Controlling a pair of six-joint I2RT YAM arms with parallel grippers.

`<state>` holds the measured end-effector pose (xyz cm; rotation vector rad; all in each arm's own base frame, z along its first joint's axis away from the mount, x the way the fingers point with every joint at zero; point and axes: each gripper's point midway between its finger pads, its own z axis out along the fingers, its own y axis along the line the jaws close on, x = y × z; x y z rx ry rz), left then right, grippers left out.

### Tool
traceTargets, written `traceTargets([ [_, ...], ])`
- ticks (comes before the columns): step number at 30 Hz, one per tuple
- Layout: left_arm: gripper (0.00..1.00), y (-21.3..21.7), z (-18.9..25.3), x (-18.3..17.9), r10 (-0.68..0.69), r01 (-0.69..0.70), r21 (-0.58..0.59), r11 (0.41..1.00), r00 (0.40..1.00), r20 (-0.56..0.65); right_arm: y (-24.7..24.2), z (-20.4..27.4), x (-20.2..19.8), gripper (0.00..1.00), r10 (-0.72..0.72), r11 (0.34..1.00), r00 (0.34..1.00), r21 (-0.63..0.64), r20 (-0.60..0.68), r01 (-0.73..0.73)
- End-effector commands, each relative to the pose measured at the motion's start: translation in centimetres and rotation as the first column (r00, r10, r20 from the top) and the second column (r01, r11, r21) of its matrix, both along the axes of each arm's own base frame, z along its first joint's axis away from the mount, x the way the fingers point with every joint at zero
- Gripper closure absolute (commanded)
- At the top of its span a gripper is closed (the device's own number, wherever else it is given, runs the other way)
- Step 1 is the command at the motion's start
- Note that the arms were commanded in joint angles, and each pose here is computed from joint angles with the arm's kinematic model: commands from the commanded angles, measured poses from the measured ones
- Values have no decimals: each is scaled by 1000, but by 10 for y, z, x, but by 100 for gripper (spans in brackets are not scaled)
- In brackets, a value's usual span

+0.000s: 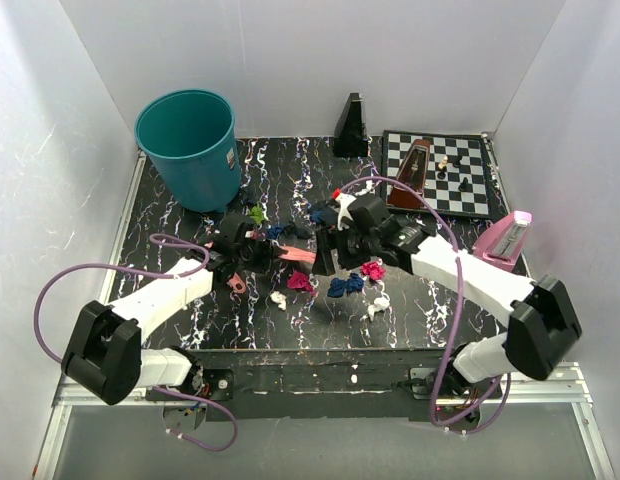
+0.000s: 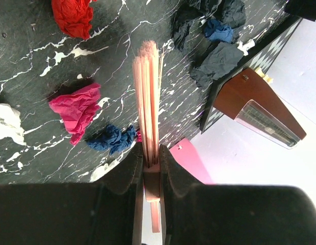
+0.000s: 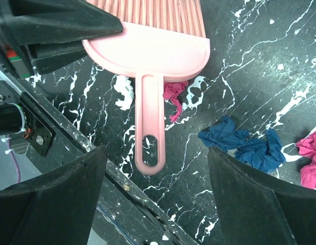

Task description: Sweep away the paper scraps from the table

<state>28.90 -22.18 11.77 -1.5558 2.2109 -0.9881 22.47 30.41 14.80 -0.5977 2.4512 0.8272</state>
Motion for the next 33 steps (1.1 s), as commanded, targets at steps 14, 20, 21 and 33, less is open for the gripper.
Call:
traceTargets([
  [14,100,12,25,-4,-81,76,113,991,996,41,-1,61,15,17,-49,985,960,174,274,0],
  [20,100,9,34,-11,-130,135,119,984,990,-47,-8,58,-1,16,126,982,884,71,450,-176],
  [21,100,6,34,-11,-132,136,93,986,990,-50,-6,56,-4,16,163,976,858,47,487,-212],
  [33,100,-11,22,-19,-221,225,5,974,961,-166,20,65,-9,11,329,926,639,-107,695,-361],
])
